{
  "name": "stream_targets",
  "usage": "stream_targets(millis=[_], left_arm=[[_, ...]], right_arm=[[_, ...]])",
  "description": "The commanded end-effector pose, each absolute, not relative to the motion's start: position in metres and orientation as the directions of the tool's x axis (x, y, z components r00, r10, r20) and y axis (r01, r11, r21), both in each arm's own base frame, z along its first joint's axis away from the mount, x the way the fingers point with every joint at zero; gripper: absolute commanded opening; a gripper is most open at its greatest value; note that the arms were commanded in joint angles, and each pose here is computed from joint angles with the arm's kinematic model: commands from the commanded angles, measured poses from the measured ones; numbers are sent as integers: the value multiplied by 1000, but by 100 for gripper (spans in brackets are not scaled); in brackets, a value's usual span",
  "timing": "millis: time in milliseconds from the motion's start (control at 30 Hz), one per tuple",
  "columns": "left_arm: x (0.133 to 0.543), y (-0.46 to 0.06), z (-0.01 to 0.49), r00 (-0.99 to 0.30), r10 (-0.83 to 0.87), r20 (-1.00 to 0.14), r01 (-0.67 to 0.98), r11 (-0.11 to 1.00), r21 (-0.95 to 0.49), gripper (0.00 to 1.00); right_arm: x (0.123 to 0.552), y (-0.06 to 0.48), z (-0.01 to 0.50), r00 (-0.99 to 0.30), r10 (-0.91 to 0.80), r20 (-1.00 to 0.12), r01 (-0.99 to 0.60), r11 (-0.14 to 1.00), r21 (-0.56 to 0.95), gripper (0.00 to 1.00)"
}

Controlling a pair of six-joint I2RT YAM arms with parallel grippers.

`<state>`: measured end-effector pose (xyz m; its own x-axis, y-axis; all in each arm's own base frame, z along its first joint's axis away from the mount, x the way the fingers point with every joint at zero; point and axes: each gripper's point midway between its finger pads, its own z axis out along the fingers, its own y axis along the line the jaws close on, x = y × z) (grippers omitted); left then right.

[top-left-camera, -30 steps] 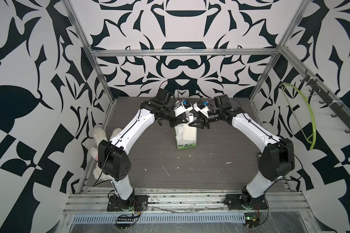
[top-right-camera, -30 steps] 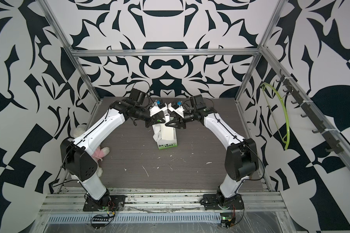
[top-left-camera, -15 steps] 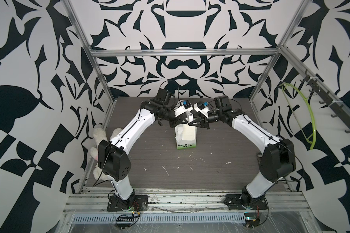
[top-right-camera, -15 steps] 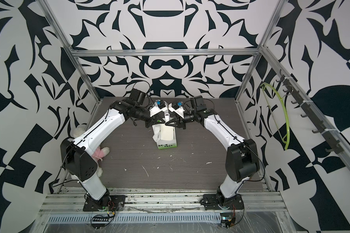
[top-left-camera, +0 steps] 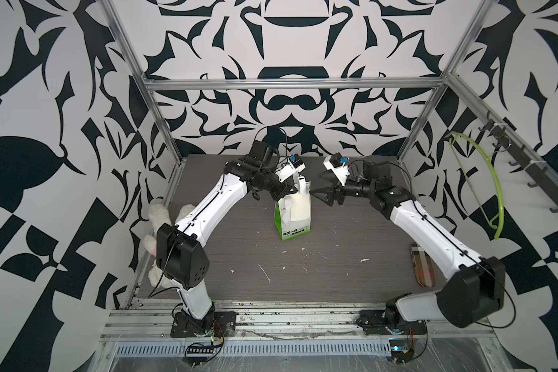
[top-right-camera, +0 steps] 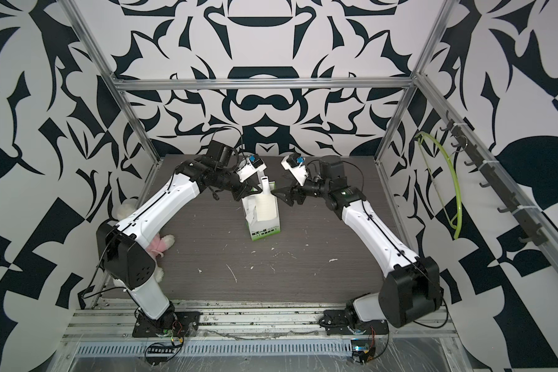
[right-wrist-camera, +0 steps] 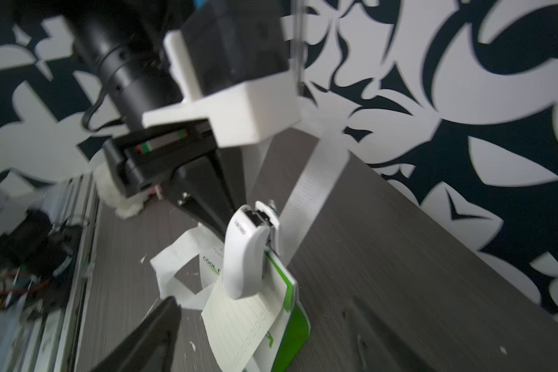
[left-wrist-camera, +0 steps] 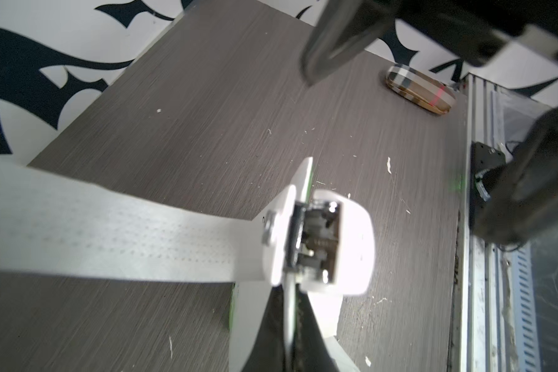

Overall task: Staple the receipts to the bags
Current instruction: Staple the receipt to the takeout bag, then pick up the stapler from the takeout bag.

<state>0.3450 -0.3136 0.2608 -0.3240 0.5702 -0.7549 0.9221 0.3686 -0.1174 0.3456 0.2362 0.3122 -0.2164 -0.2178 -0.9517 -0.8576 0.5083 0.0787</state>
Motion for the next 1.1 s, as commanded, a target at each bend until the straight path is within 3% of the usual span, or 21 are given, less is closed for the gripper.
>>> stream_targets(millis=[0,200,633,933,1067], left_arm=[[362,-321,263,-424,514,-746,857,494,-147,0],[369,-325,258,-461,498,-735,826,543,-150,0],[365,-330,263,-434,496,-752,847,509,-153,0],[363,-334,265,-415,504,-758,858,494,-141,0],[363,-334,264,-418,506,-754,857,494,-144,0]], right_arm=[[362,218,332,-298,-77,-951,-686,711,157,72],[351,237,337,-276,-106,-955,-665,738,110,68],[374,257,327,-283,-132,-950,-634,769,82,55],[377,272,326,-267,-147,-953,-660,748,69,54],[379,272,331,-255,-136,-957,-649,758,65,45]])
